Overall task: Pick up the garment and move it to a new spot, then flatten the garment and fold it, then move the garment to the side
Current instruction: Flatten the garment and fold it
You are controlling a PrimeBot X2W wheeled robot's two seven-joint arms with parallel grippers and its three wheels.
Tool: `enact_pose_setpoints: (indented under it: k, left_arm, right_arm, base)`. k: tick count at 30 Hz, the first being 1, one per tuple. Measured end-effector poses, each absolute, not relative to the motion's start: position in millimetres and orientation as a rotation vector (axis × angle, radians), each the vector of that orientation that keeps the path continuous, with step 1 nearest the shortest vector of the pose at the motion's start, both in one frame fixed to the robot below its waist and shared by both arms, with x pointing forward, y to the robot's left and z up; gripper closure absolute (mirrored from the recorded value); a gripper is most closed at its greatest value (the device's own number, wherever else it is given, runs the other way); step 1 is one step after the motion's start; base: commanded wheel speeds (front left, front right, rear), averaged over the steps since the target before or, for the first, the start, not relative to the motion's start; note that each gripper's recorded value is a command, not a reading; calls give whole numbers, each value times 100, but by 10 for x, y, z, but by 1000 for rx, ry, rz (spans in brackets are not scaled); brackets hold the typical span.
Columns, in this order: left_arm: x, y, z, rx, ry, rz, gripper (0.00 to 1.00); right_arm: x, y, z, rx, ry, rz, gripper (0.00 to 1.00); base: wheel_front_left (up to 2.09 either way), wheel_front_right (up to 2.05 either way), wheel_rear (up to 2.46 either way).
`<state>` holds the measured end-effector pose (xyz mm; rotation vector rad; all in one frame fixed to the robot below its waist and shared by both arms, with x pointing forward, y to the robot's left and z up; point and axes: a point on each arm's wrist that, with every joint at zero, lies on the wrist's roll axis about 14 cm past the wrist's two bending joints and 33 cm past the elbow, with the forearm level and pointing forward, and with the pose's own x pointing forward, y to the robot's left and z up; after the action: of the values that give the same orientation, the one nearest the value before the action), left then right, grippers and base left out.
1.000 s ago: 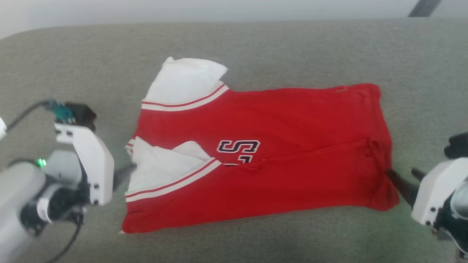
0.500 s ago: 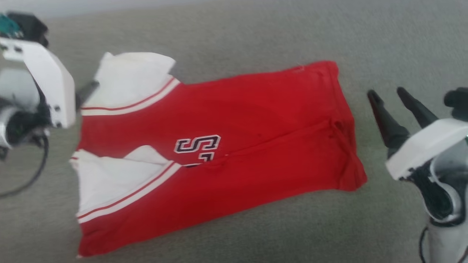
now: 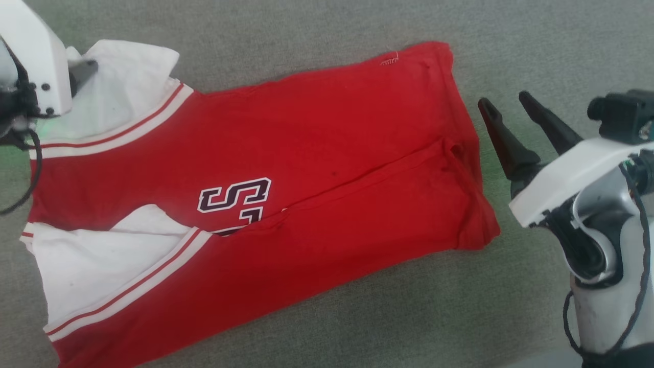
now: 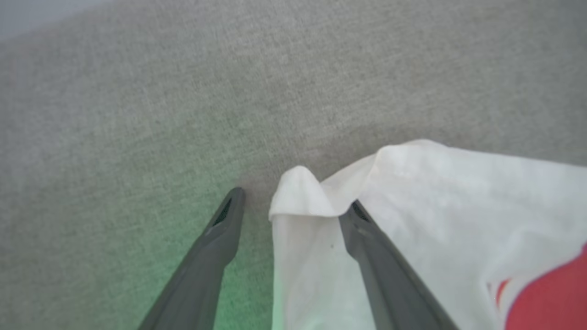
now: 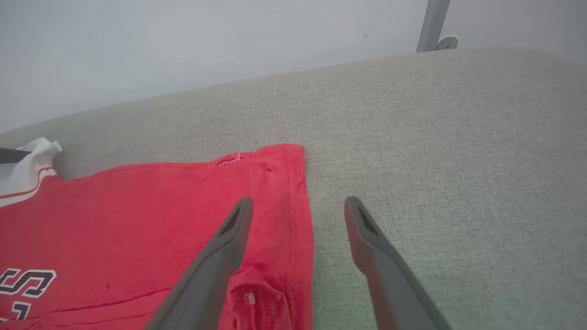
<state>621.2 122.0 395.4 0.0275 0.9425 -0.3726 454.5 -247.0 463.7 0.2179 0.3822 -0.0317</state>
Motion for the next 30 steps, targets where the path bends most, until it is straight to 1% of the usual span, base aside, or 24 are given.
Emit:
enact_pose_setpoints:
  k: [3, 4, 5, 8, 16, 18, 19, 26, 27, 28, 29, 30]
  left_arm:
    - [6267, 1245, 3836, 32, 977, -346, 0]
    - [6267, 1249, 3804, 28, 1000, -337, 63]
    - [6266, 1254, 3788, 26, 1014, -333, 100]
    - [6266, 1284, 3755, 21, 1048, -311, 100]
    - [6290, 1235, 3754, 5, 1020, -340, 100]
    - [6284, 1236, 3749, 1, 1017, -342, 100]
    - [6292, 1256, 3757, -1, 1012, -340, 100]
    - [6299, 1283, 3752, -13, 994, -336, 100]
    - [6299, 1293, 3750, -15, 992, -333, 100]
    - [6301, 1294, 3753, -17, 988, -332, 100]
    - [6302, 1287, 3760, -19, 983, -335, 100]
    - [6300, 1287, 3765, -20, 980, -334, 100]
  right_arm:
    - [4619, -2457, 4565, 216, 407, -22, 0]
    - [4644, -2445, 4540, 217, 419, -16, 0]
    - [4666, -2437, 4503, 219, 437, -12, 0]
    - [4750, -2390, 4404, 218, 494, 11, 0]
    - [5093, -2277, 4171, 158, 662, 84, 0]
    - [5161, -2255, 4093, 141, 712, 96, 0]
    - [5204, -2251, 3998, 116, 772, 104, 0]
    - [5312, -2181, 3794, 64, 952, 144, 0]
    - [5317, -2166, 3782, 53, 972, 154, 13]
    - [5322, -2153, 3775, 44, 989, 162, 67]
    - [5328, -2152, 3773, 42, 1000, 167, 100]
    - [5334, -2164, 3774, 30, 1008, 167, 100]
  base:
    - [0, 0, 0]
    - [0, 0, 0]
    - [0, 0, 0]
    - [0, 0, 0]
    - [0, 0, 0]
    - [0, 0, 0]
    - [0, 0, 0]
    - [0, 0, 0]
    - [0, 0, 0]
    - [0, 0, 0]
    - [0, 0, 0]
    - [0, 0, 0]
